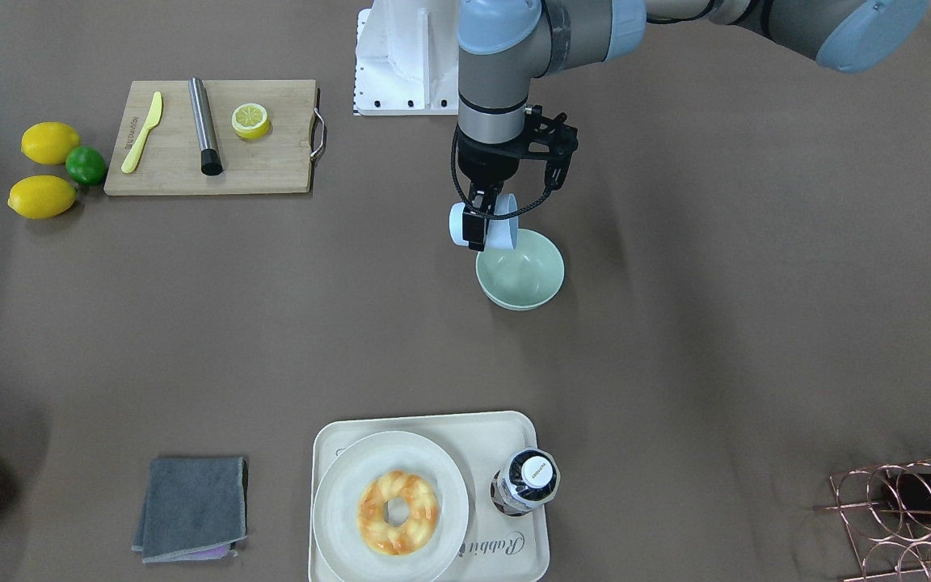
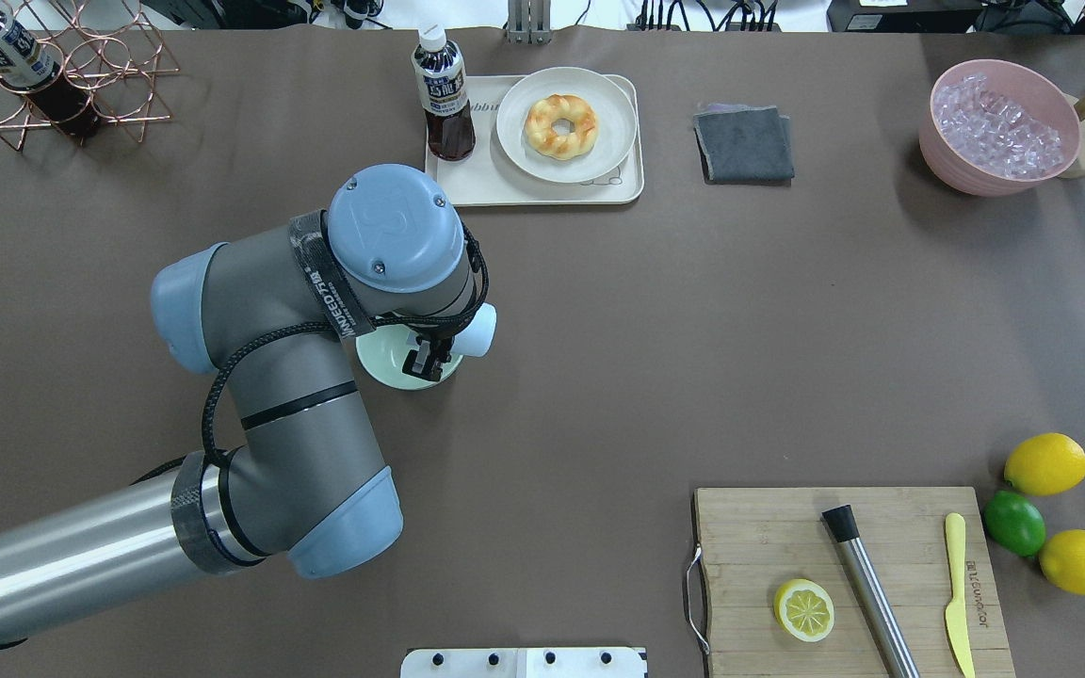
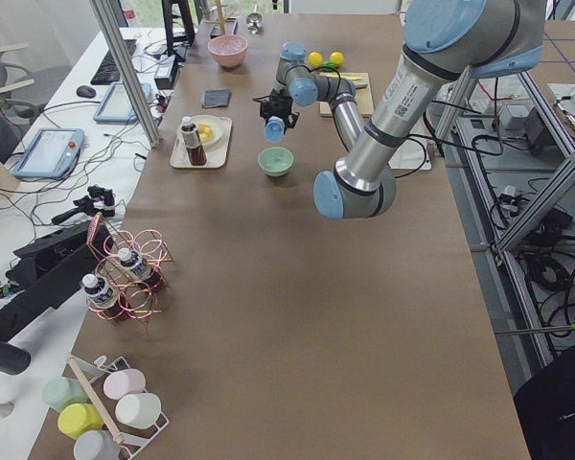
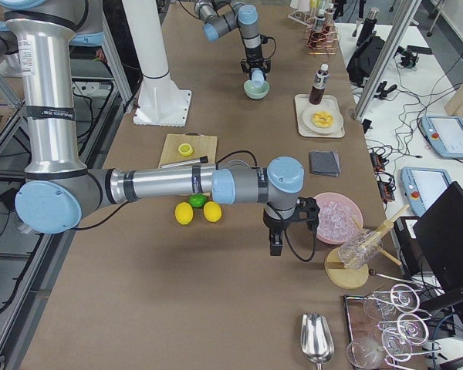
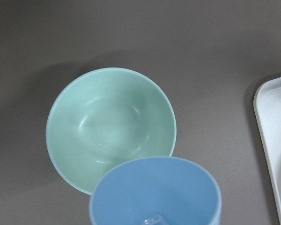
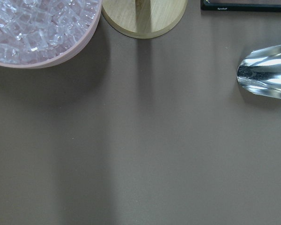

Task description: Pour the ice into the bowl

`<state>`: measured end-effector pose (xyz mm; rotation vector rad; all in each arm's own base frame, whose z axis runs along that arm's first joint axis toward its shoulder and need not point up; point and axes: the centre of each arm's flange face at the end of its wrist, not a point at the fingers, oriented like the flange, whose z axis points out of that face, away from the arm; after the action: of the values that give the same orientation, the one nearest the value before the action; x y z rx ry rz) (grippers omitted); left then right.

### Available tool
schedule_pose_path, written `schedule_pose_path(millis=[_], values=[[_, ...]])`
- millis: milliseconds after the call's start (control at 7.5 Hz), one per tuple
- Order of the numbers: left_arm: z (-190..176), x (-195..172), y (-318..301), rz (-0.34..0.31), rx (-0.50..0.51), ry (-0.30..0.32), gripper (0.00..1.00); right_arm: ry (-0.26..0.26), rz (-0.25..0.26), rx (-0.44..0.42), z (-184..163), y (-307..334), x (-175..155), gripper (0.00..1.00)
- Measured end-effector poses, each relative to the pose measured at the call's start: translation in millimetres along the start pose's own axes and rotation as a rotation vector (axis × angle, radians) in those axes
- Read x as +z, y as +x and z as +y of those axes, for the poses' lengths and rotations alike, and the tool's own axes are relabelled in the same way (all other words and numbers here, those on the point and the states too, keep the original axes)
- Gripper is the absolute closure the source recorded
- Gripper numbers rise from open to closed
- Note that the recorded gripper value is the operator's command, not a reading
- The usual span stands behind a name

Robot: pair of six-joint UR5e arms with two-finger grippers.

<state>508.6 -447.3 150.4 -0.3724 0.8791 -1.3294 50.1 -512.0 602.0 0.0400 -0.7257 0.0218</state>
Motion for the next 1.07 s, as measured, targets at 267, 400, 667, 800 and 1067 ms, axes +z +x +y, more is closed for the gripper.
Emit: schedule_pose_path(millis=[267,400,667,800,1067], values=[[-19.6,23.7,1.1,0.024,-0.078,-0.022,0.39,0.000,0.000,0.000,0.0,0.2,0.2,0.01],[-27.5,36.3,-1.8,0.034,-0.120,-0.039,0.39,0.000,0.000,0.000,0.0,0.2,0.2,0.01],[-34.8,50.0,-8.0,0.047,-0.179,-0.069,0.39,0.000,0.000,0.001,0.0,0.2,0.2,0.01],[-36.2,50.9,-9.1,0.058,-0.207,-0.090,0.40,0.000,0.000,0.000,0.0,-0.1,-0.1,0.01],[-35.6,44.0,-4.8,0.098,-0.280,-0.141,0.40,0.005,0.001,-0.004,-0.2,-2.0,-2.4,0.01]])
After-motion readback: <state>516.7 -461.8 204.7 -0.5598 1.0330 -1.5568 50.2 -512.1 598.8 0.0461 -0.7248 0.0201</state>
